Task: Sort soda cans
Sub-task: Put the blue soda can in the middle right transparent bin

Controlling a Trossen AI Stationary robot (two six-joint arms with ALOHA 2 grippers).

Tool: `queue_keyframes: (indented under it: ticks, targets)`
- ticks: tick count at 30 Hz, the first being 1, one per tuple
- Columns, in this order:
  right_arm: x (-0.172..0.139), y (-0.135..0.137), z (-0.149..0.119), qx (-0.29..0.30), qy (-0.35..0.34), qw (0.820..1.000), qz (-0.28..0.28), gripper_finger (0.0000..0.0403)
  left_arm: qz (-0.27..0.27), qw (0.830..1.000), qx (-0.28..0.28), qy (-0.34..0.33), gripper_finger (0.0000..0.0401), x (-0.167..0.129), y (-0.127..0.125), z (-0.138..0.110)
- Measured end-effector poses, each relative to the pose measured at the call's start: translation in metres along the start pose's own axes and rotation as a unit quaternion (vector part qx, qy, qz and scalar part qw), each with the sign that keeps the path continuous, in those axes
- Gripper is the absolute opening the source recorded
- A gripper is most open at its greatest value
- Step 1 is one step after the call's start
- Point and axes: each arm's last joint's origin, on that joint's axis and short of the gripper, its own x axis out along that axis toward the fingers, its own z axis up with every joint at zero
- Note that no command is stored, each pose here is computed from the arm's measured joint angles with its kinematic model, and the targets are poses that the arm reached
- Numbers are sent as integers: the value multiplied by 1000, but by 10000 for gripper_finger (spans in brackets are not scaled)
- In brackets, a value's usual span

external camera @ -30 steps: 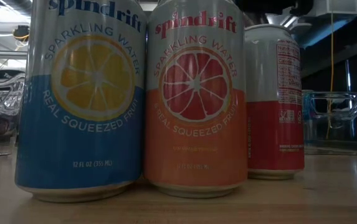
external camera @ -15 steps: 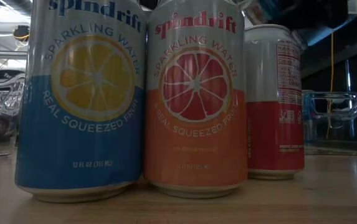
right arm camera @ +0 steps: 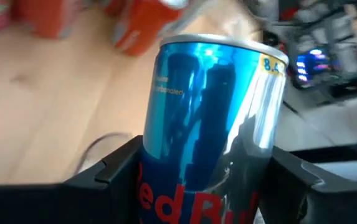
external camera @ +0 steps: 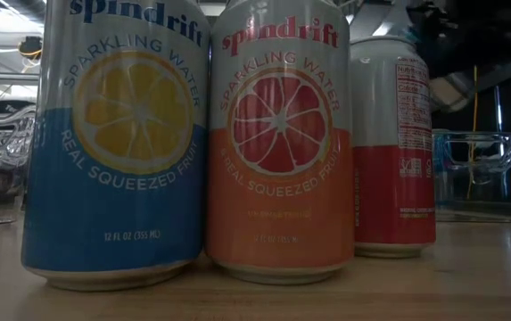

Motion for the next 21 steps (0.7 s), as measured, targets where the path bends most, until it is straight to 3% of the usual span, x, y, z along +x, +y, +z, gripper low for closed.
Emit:
queue_keyframes:
  ticks: [12,21]
  targets:
    - [20,27,-28,-18,8,998,56,241,-13,1000,-10,-19,278,7,-9,-23]
    - [32,38,-35,-13,-50,997,52,241,-17,999,-11,-27,278,5,-11,-22]
